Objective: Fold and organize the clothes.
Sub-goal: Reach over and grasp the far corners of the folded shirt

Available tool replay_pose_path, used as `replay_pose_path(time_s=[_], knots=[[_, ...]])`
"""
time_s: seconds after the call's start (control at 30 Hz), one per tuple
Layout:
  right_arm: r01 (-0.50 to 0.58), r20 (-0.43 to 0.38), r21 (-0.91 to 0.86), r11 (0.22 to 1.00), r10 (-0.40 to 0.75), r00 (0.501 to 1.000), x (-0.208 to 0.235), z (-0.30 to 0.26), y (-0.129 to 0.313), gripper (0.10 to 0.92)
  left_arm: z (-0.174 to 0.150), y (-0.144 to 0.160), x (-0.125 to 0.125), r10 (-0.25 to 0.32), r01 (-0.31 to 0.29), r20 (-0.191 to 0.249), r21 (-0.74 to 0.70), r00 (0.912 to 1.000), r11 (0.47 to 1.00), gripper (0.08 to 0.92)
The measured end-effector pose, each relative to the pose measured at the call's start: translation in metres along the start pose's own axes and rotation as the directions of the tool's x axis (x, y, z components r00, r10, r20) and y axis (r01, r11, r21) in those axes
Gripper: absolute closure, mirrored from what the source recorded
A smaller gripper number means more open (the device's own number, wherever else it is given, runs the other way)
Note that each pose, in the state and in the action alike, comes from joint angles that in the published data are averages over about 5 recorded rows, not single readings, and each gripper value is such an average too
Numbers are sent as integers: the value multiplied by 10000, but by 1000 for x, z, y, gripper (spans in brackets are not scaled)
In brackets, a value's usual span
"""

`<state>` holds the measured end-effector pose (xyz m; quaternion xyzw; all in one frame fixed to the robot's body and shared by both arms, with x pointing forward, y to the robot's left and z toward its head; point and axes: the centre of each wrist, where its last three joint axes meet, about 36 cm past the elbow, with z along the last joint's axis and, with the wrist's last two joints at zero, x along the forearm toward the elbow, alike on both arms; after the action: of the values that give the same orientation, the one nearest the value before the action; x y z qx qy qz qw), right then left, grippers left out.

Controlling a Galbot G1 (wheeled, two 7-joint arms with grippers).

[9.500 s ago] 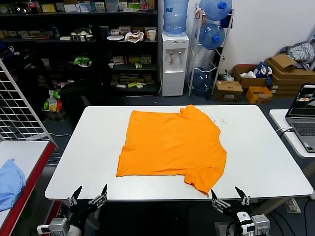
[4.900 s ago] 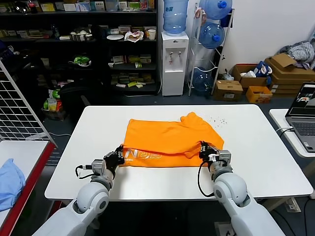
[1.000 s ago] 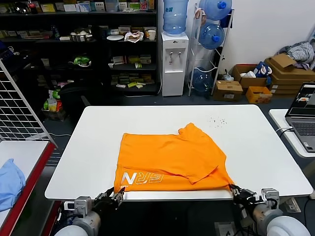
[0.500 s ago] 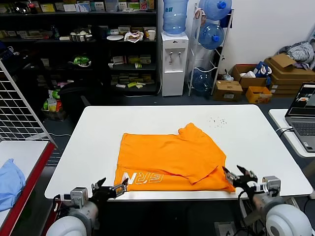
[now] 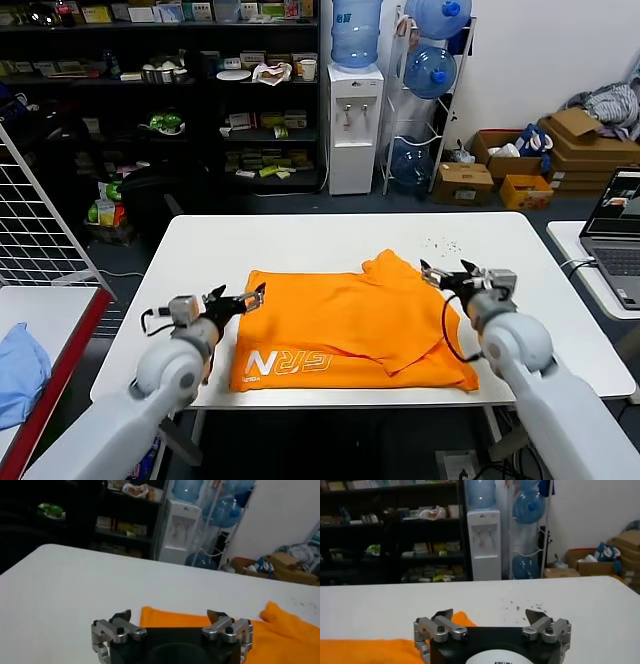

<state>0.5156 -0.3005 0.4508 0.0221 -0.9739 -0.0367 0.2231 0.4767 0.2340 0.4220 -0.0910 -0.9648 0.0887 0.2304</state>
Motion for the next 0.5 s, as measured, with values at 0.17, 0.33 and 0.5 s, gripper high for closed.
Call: replay_pose_path(time_s=[0.17, 0.33, 0.5], knots=[[-58, -612, -109, 9999, 52, 9981, -40, -9, 7, 101, -12, 8, -47, -64, 62, -154, -76, 9999, 10000, 78], [-47, -1171, -171, 9998, 26, 9931, -66, -9, 12, 101, -8, 16, -80, -151, 140, -564, -213, 9983, 9997, 78], [27, -1504, -200, 9998, -57, 9886, -80, -10, 15, 101, -6, 22, -99, -315, 276, -871, -461, 9957, 9986, 78]])
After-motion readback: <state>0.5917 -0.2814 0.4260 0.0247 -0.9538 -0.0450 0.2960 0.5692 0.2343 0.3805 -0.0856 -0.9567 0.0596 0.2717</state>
